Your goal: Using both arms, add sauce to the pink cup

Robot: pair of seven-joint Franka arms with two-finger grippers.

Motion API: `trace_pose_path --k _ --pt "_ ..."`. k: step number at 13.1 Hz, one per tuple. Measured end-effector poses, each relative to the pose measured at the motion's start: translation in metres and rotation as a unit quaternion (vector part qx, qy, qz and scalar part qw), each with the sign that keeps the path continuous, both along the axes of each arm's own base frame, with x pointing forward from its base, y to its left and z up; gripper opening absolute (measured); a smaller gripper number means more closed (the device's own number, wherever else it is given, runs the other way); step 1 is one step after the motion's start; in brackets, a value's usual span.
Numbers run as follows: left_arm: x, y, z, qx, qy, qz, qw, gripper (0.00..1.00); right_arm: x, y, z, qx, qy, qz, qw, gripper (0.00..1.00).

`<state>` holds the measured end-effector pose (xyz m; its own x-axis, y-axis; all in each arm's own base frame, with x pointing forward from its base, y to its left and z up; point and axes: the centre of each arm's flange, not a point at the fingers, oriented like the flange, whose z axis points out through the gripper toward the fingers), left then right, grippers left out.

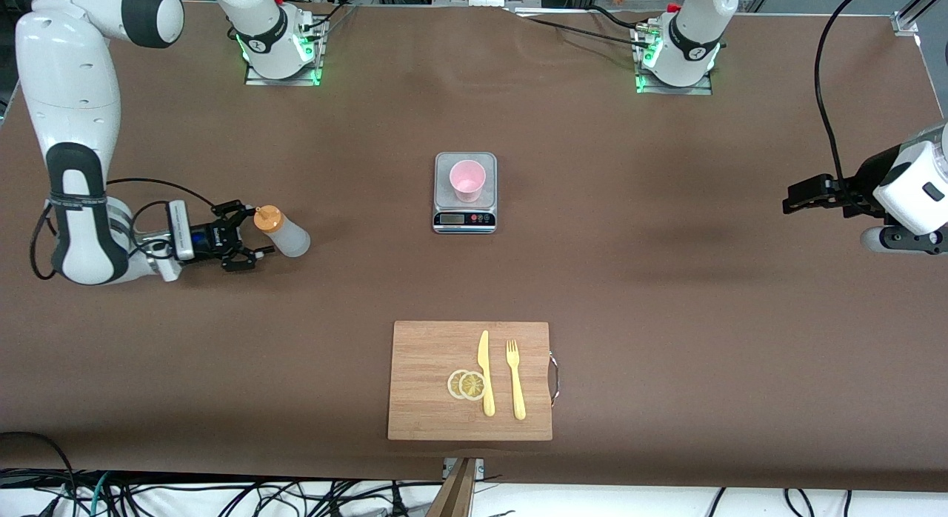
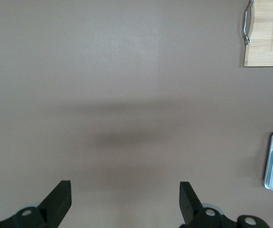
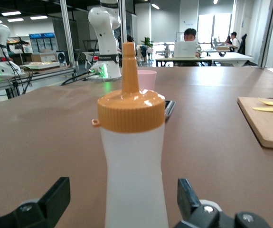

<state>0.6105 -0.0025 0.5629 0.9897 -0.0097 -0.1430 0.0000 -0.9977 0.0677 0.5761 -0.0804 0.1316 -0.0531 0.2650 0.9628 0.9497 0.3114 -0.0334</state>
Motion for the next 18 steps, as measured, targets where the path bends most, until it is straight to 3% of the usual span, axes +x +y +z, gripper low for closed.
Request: trace_pose_path --k 2,5,7,10,12,15,17,18 --pt "0.0 0.0 0.0 0.0 0.0 0.0 1.0 1.0 0.008 -0.028 0.018 -0.03 0.011 -0.023 0.999 1.0" --pt "0.0 0.0 0.0 0.0 0.0 0.0 1.0 1.0 0.016 -0.058 0.058 -0.072 0.069 -0.061 0.993 1.0" --pt "0.0 0.0 0.0 0.0 0.0 0.0 1.0 1.0 0.022 -0.07 0.098 -0.113 0.125 -0.086 0.982 1.0" --pt "0.0 0.0 0.0 0.0 0.0 0.0 1.0 1.0 0.033 -0.067 0.166 -0.171 0.206 -0.122 0.956 1.0" --pt "0.0 0.0 0.0 0.0 0.0 0.0 1.0 1.0 0.037 -0.059 0.204 -0.196 0.271 -0.13 0.933 1.0" --pt "0.0 0.0 0.0 0.0 0.0 0.0 1.0 1.0 0.046 -0.051 0.246 -0.244 0.351 -0.152 0.891 1.0" --pt "0.0 0.0 0.0 0.0 0.0 0.0 1.0 1.0 0.051 -0.042 0.271 -0.286 0.4 -0.176 0.853 1.0" --pt "0.0 0.0 0.0 0.0 0.0 0.0 1.0 1.0 0.054 -0.037 0.288 -0.315 0.413 -0.191 0.833 1.0"
